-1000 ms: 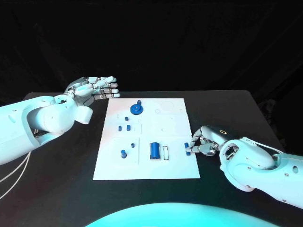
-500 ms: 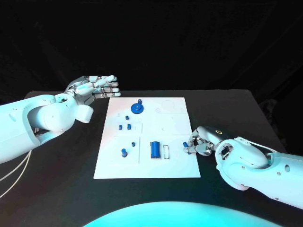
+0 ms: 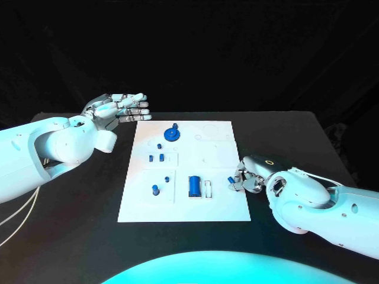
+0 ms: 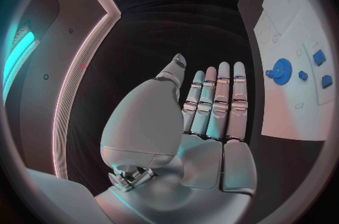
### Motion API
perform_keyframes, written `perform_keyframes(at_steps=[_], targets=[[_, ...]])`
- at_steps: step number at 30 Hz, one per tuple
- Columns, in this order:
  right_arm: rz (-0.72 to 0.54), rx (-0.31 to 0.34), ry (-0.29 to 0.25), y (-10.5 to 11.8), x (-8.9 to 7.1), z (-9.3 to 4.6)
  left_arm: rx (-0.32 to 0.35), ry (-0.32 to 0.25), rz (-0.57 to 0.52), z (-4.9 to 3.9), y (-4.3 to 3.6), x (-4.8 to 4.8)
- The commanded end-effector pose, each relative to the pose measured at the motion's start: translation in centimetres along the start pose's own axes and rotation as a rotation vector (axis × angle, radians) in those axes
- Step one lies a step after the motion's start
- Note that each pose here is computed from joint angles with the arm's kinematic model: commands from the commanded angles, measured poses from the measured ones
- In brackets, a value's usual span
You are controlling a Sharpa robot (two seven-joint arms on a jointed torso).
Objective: Assemble the parts on the task board
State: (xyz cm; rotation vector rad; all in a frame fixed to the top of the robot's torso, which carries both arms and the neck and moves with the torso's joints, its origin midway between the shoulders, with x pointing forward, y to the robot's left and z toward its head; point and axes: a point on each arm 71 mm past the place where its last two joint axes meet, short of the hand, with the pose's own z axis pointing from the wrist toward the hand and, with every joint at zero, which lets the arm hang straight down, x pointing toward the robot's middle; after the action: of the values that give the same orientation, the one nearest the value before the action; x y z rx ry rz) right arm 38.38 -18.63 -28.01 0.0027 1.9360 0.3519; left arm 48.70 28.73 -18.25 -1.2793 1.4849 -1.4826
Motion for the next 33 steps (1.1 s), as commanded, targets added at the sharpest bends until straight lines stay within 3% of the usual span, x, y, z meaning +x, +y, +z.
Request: perform_keyframes(at_steps=[1,26,33], targets=[[-0.100,0.030,0.087,-0.43,1.58,-0.10,0.001,0.025,-0.010,0.03,-0.05,0.32],[-0.171,0.060,0.147,-0.21,2.23,0.32,-0.006,0.028,-0.010,0.07,0.00,0.50],[-0.149,0.063,0.120,-0.04,2.03,0.25,-0.007,0.030,-0.010,0.11,0.03,0.57]])
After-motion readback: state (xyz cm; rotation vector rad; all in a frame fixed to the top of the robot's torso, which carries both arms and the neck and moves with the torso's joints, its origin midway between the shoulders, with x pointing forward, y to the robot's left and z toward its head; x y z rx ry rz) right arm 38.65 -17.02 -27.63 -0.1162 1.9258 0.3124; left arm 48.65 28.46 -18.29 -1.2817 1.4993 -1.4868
